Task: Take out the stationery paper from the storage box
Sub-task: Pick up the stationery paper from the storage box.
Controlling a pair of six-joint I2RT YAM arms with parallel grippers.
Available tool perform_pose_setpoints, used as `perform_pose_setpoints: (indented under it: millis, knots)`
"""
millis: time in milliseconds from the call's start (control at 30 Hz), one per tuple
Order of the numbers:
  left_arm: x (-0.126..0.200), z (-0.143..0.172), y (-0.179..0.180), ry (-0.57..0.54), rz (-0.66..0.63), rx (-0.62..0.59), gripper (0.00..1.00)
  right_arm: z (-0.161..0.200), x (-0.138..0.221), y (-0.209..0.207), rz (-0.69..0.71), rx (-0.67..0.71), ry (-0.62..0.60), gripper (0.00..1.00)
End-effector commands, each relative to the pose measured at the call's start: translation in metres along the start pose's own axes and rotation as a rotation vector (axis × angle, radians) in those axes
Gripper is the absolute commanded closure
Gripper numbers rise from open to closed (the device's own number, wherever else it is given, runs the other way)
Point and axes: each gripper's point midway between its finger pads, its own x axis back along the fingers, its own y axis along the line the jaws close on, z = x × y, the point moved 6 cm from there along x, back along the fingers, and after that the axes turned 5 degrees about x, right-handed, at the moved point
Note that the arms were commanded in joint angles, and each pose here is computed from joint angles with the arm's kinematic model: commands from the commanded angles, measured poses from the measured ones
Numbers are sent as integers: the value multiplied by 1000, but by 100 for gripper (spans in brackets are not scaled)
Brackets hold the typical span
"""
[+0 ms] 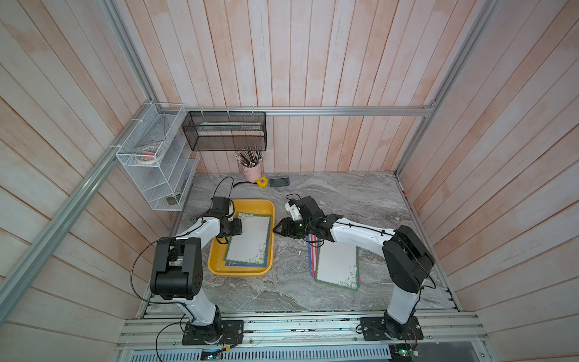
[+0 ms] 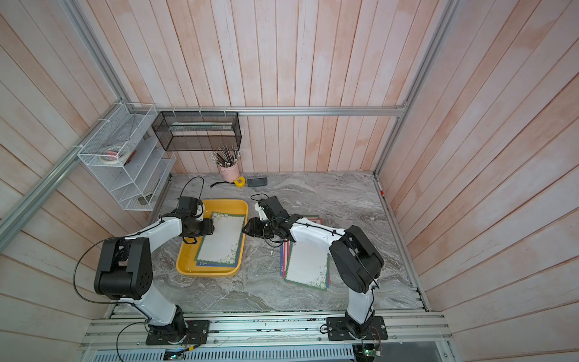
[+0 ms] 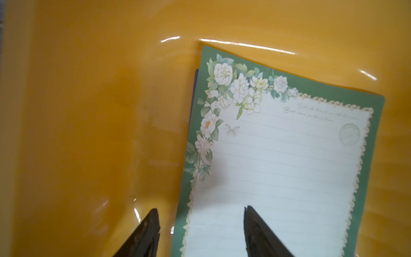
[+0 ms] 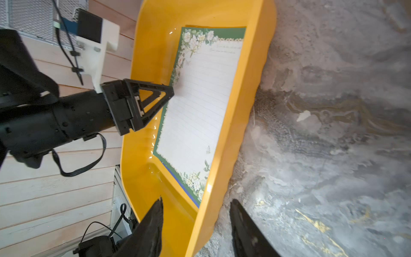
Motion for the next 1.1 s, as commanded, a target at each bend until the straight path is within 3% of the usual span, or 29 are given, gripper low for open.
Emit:
perform_pose_setpoints:
  millis: [0,767,1067]
  knots:
    - [-2,-3,-3,28,23,7,41,-6,-5,11,-55,1,-6,50]
    - [5,-4,-9,25,77,13,56,-2,-12,20,-68,12,14,50]
    - [16,-5,-20,-4,208,39,69,-2,-14,19,-65,10,16,50]
